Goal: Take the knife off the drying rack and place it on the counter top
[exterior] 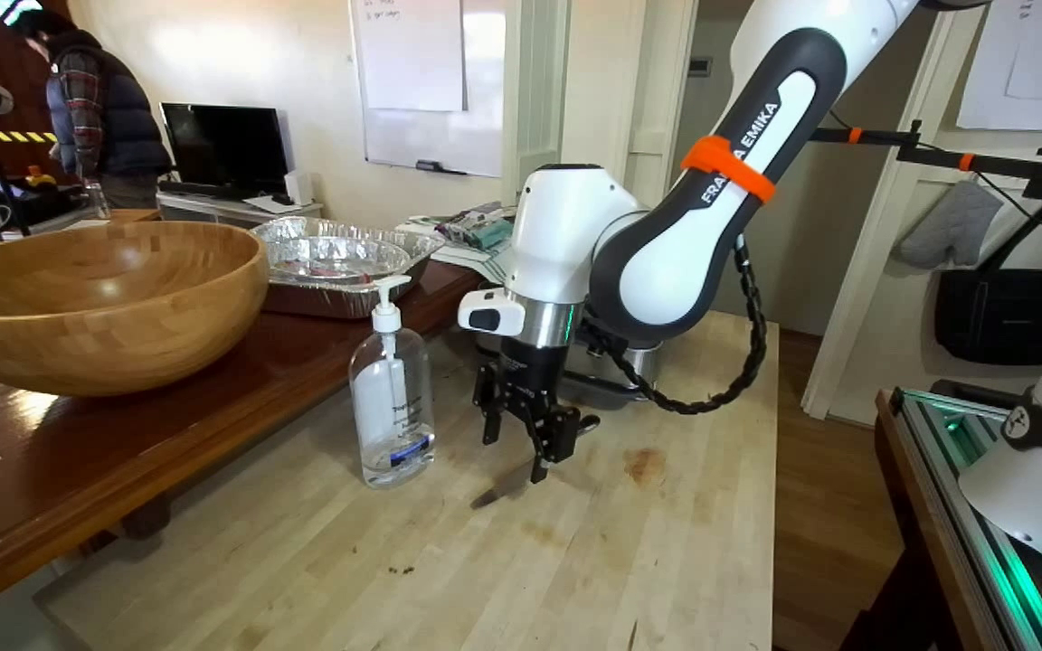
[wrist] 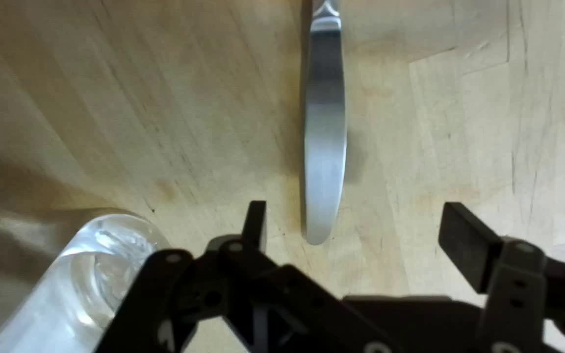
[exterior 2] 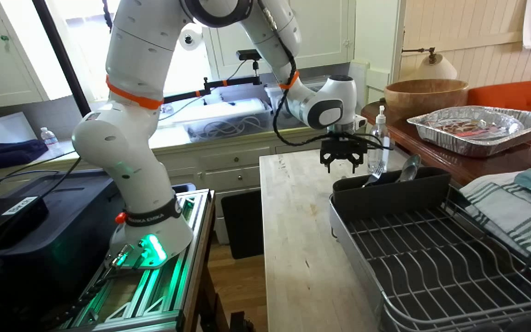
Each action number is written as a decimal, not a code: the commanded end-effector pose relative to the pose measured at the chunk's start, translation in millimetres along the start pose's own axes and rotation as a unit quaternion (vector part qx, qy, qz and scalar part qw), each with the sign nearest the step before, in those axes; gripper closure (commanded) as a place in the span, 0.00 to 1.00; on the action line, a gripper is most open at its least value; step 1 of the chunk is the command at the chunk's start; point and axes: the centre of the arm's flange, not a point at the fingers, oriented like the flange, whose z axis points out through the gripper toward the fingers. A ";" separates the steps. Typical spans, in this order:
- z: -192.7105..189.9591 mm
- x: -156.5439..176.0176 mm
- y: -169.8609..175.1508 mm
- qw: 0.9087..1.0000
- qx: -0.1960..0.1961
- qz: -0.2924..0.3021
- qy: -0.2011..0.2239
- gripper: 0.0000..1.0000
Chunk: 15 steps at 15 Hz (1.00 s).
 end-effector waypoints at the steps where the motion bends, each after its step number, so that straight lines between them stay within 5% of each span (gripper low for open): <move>1: -14.3 5.7 -0.1 1.000 -0.018 0.014 0.012 0.00; 9: -69.7 9.5 2.7 0.997 -0.044 0.055 0.031 0.00; 15: -125.2 4.5 4.5 0.985 -0.089 0.134 0.065 0.00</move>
